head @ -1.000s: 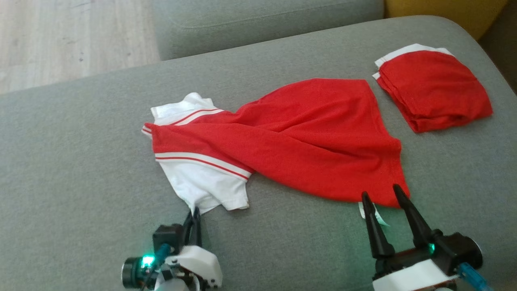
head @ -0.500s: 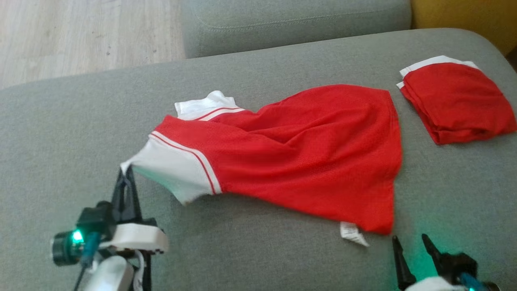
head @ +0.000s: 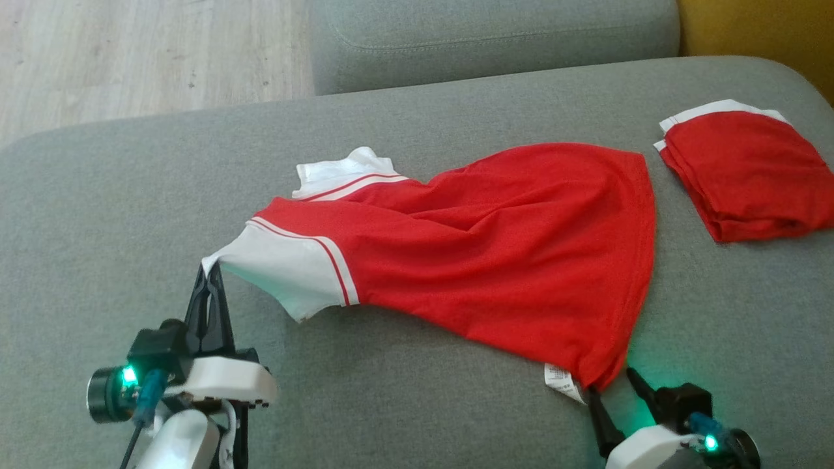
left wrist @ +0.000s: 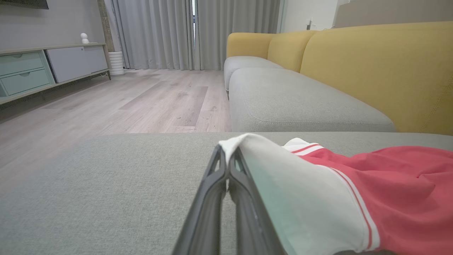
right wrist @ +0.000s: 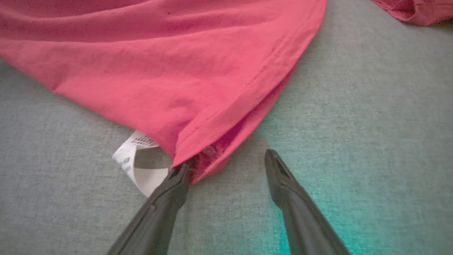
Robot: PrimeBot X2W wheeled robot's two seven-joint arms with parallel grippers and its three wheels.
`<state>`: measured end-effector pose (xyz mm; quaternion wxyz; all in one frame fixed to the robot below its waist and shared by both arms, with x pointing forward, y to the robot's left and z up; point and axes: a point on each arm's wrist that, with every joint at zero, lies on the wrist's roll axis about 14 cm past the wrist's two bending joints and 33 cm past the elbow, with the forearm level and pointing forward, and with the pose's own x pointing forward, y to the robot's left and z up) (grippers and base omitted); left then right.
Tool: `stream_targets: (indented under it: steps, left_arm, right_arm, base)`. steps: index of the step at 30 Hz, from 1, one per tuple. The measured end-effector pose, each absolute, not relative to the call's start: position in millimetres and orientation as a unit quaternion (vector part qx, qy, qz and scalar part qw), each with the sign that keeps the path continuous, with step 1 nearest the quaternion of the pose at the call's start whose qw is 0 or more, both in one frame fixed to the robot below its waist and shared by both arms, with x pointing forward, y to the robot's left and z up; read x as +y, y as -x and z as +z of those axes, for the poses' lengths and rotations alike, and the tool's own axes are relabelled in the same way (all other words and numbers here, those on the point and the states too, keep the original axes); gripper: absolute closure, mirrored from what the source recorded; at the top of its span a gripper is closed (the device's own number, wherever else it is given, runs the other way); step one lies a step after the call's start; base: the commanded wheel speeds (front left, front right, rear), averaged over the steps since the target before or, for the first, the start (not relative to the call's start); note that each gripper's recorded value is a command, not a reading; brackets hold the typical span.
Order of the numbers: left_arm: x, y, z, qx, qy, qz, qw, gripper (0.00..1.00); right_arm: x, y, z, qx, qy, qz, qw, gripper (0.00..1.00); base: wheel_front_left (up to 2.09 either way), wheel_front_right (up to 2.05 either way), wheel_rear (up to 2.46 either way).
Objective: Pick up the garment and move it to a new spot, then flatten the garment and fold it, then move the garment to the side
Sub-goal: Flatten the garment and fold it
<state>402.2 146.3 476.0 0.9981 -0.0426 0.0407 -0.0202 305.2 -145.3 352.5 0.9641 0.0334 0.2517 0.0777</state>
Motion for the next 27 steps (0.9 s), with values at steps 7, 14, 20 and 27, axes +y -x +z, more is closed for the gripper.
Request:
stream_targets:
  steps: [7,14,20,27]
  left_arm:
    - [148,-400,480,0.035,0.041,-0.021,0.998,1.00]
    - [148,-399,484,0.030,0.037,-0.025,0.999,1.00]
    - [147,-399,485,0.028,0.034,-0.027,0.999,1.00]
    - [145,-398,484,0.029,0.035,-0.032,0.998,1.00]
  right_arm:
    - [-134,-292,351,0.257,-0.004,0.105,0.961,0.00]
    - [-133,-280,351,0.264,0.023,0.115,0.957,0.00]
    - [-135,-271,352,0.270,0.037,0.115,0.955,0.00]
    - [-144,-274,350,0.274,0.049,0.105,0.955,0.00]
  base:
    - [0.00,0.00,0.00]
    - [0.00,0.00,0.00]
    - [0.00,0.00,0.00]
    - [0.00,0.00,0.00]
